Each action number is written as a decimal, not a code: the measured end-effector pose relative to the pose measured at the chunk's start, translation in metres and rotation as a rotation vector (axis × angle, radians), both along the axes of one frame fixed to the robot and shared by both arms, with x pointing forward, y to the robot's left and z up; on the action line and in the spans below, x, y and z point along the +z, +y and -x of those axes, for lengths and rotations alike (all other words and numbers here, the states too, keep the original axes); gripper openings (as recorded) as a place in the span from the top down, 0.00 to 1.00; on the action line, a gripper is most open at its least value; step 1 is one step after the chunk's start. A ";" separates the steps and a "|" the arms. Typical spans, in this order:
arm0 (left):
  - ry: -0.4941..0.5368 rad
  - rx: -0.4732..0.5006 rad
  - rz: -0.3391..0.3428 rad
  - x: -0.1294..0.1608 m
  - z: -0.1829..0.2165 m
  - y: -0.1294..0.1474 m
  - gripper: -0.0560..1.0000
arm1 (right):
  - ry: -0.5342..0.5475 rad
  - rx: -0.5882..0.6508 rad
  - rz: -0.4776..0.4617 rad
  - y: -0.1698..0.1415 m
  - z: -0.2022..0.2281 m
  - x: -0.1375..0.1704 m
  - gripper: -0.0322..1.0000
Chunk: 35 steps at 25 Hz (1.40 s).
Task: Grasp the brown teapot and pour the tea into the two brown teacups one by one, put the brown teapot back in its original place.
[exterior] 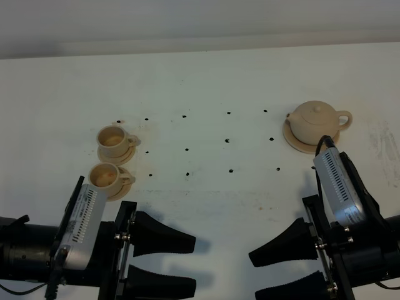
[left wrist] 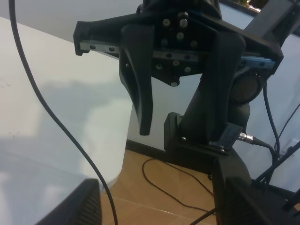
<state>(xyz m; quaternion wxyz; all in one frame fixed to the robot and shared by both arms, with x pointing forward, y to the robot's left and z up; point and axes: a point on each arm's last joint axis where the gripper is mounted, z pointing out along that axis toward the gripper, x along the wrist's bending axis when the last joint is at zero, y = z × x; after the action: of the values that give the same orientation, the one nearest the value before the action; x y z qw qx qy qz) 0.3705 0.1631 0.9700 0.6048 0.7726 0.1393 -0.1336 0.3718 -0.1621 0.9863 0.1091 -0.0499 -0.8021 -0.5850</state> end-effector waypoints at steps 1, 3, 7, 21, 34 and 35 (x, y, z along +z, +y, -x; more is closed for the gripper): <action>0.000 0.001 -0.002 0.000 0.000 0.000 0.44 | 0.000 0.000 0.000 0.000 0.000 0.000 0.55; -0.001 0.002 -0.003 0.000 0.000 0.000 0.44 | 0.000 0.001 0.001 0.000 0.000 0.000 0.55; -0.001 0.003 -0.006 0.000 0.000 0.000 0.44 | 0.000 0.001 0.001 0.000 0.000 0.000 0.55; 0.096 0.050 -0.008 0.031 -0.017 -0.003 0.44 | 0.002 -0.006 -0.005 0.000 0.000 0.000 0.55; 0.194 0.479 -0.485 0.119 0.022 0.055 0.44 | 0.161 -0.298 0.061 0.000 -0.026 0.000 0.55; 0.200 0.544 -0.532 0.119 0.029 0.063 0.44 | 0.171 -0.321 0.064 0.000 -0.029 0.002 0.55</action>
<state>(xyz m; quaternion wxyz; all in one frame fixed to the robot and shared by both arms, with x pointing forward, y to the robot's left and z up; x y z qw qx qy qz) 0.3416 0.2257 1.0889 0.3803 0.8203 0.4271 -0.0021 0.4007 -0.1622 0.9878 0.0806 -0.2302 -0.7900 -0.5626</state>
